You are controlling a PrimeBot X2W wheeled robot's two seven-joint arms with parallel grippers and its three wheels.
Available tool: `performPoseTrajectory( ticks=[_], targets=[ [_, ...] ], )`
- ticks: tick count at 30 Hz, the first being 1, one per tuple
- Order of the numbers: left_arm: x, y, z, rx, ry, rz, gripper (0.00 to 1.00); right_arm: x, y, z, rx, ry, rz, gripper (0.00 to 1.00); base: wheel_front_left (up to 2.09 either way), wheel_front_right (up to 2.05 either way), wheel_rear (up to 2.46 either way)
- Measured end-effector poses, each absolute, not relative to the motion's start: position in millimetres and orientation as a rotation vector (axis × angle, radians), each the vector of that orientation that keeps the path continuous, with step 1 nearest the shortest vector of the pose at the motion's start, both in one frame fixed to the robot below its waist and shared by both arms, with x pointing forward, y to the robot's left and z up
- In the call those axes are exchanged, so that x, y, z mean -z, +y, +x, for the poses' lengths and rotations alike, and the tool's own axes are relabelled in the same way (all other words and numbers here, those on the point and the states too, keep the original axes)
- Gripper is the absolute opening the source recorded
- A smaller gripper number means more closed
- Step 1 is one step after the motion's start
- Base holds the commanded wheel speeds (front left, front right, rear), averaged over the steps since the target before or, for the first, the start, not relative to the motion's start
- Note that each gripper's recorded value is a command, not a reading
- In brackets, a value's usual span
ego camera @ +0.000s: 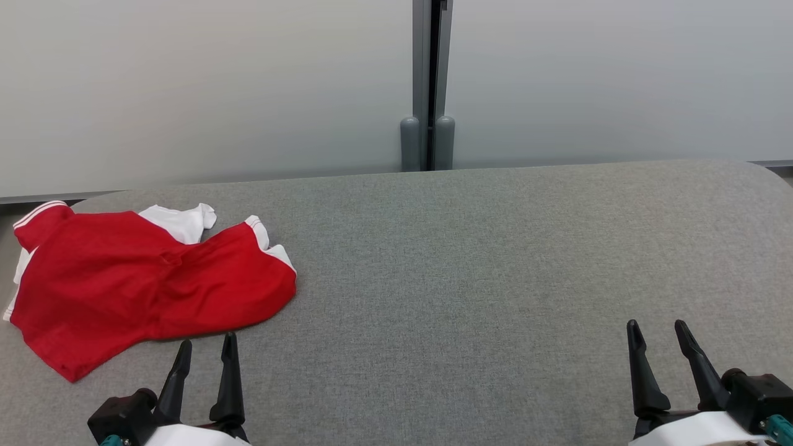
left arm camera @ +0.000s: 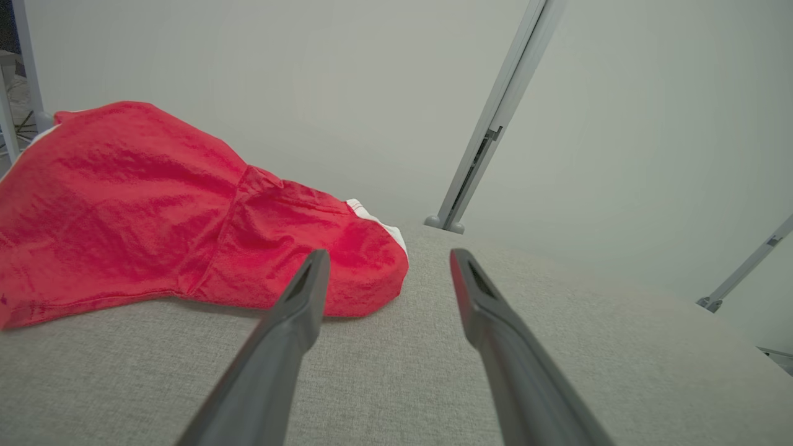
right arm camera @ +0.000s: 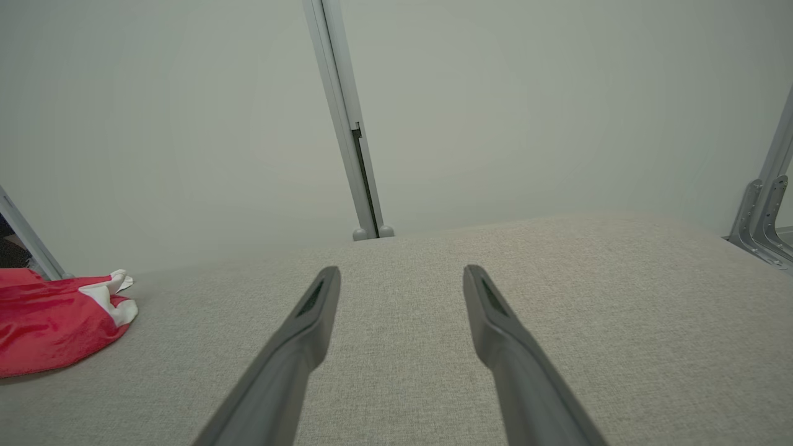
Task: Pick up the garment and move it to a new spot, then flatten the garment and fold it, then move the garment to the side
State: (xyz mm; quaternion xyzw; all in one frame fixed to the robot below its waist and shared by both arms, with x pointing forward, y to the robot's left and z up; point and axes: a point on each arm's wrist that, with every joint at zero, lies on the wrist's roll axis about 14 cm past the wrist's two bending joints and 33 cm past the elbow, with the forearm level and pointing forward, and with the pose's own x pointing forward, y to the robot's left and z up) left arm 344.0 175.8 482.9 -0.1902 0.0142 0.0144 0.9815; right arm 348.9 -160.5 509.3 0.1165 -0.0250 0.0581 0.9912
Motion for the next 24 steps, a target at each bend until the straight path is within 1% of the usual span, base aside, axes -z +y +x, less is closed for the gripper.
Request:
performPoseTrajectory(
  ticks=[24],
  targets=[
    [-482.7,174.3,337.5,-0.01,0.003,-0.201,1.0,-512.0,-164.8,343.1,-0.106,-0.088,0.096,1.0,0.0,0.0,0.0]
  ],
)
